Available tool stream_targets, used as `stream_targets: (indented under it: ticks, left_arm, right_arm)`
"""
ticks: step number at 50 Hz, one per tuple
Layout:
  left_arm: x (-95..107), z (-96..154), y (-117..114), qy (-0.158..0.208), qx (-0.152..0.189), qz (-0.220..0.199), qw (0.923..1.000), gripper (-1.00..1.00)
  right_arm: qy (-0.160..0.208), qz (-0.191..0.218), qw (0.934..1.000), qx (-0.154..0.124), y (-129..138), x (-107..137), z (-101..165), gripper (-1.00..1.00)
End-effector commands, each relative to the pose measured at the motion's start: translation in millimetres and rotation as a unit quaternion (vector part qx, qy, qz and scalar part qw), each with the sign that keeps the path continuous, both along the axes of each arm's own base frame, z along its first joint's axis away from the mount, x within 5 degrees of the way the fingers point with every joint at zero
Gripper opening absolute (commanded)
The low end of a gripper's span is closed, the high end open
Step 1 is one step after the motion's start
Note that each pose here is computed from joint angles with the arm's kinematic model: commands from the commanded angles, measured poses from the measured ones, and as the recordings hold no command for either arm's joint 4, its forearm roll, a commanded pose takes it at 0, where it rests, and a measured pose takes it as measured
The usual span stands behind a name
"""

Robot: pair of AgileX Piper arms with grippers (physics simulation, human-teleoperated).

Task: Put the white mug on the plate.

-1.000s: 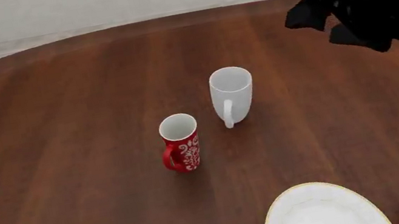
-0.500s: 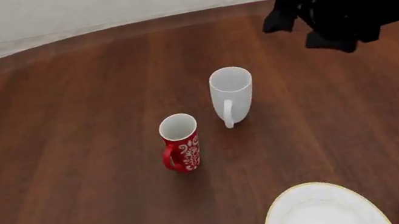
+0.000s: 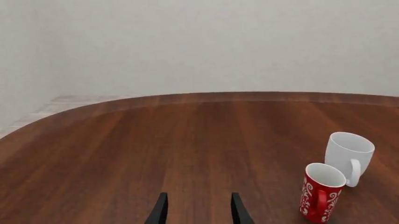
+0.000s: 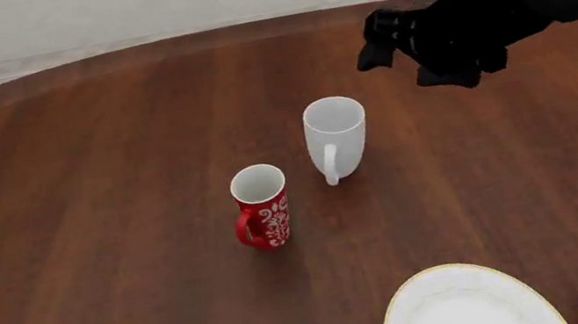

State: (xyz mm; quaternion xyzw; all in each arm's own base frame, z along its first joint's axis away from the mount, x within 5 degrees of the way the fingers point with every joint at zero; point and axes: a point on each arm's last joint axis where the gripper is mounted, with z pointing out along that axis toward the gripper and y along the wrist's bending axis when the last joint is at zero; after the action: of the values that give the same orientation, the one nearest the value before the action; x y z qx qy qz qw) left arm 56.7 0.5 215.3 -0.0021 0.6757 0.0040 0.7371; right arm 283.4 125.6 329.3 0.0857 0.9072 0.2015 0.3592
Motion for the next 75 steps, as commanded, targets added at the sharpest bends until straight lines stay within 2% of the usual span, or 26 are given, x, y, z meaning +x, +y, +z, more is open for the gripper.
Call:
stream_targets:
  ticks: [1,21,48,75]
  left_arm:
    - [0,0,0,0.0,0.0,0.0,1.0,1.0]
    - [0,-1,0,0.0,0.0,0.0,1.0,1.0]
    - [0,-1,0,0.0,0.0,0.0,1.0,1.0]
    - [0,-1,0,0.0,0.0,0.0,1.0,1.0]
  right_arm:
    - [0.016,0.013,0.9997,-0.009,12,9,-16,1.0]
    - [0.027,0.017,0.9995,-0.007,27,25,-38,1.0]
    - [0.045,0.037,0.9981,-0.021,45,34,-62,1.0]
    - [0.052,0.028,0.998,-0.022,46,49,-78,1.0]
